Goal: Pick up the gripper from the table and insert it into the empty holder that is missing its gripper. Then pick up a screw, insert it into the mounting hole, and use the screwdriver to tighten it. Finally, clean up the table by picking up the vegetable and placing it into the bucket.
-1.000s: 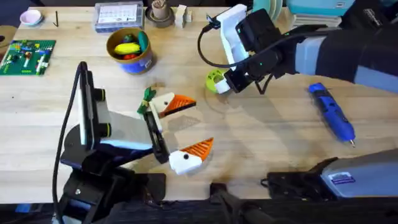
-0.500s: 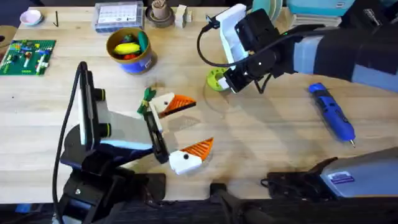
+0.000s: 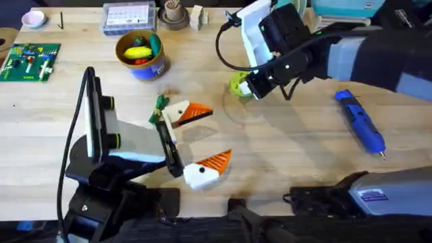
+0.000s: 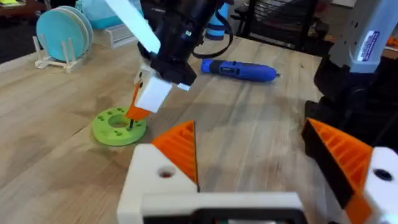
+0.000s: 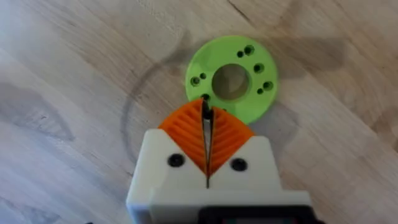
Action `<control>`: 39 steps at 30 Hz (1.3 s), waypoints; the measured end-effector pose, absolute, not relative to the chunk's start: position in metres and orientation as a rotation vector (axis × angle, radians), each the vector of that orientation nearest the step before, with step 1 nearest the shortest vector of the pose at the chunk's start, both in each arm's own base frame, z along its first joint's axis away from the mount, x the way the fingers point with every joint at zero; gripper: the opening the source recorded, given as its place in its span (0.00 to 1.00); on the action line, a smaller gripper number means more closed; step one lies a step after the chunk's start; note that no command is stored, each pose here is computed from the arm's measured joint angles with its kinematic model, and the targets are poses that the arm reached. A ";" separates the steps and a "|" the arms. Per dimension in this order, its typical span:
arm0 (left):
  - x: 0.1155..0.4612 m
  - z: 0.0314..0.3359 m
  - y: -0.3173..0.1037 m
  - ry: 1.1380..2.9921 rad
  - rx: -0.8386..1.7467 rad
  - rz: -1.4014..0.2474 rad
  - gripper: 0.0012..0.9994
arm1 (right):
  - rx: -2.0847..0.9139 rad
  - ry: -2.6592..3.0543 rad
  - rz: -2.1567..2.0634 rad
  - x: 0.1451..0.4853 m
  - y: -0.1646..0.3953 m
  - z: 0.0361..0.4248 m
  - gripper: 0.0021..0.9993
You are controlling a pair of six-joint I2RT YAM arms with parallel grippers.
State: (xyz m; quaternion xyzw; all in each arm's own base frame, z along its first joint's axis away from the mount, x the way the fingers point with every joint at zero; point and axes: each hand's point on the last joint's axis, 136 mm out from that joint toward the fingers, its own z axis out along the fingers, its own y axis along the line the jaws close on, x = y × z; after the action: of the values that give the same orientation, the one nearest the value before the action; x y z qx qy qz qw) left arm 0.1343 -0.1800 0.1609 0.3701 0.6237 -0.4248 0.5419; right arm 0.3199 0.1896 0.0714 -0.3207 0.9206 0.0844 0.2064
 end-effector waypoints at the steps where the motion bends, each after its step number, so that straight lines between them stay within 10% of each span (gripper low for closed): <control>1: 0.134 0.161 -0.180 1.482 0.879 -1.009 0.99 | -0.895 2.556 0.236 0.320 0.189 0.075 0.00; 12: 0.134 0.161 -0.180 1.482 0.879 -1.009 0.99 | -0.943 2.562 0.223 0.301 0.180 0.096 0.00; 30: 0.134 0.161 -0.180 1.481 0.881 -1.011 0.99 | -1.213 2.300 0.361 0.270 0.232 0.271 0.00; 39: 0.134 0.161 -0.180 1.481 0.881 -1.012 0.99 | -1.524 2.271 0.407 0.224 0.285 0.285 0.00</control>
State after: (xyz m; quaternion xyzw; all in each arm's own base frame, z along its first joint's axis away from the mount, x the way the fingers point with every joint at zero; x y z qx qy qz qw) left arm 0.1338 -0.1802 0.1608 0.3709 0.6233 -0.4257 0.5410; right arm 0.2241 0.2850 0.2853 -0.5413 0.8069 0.1445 0.1870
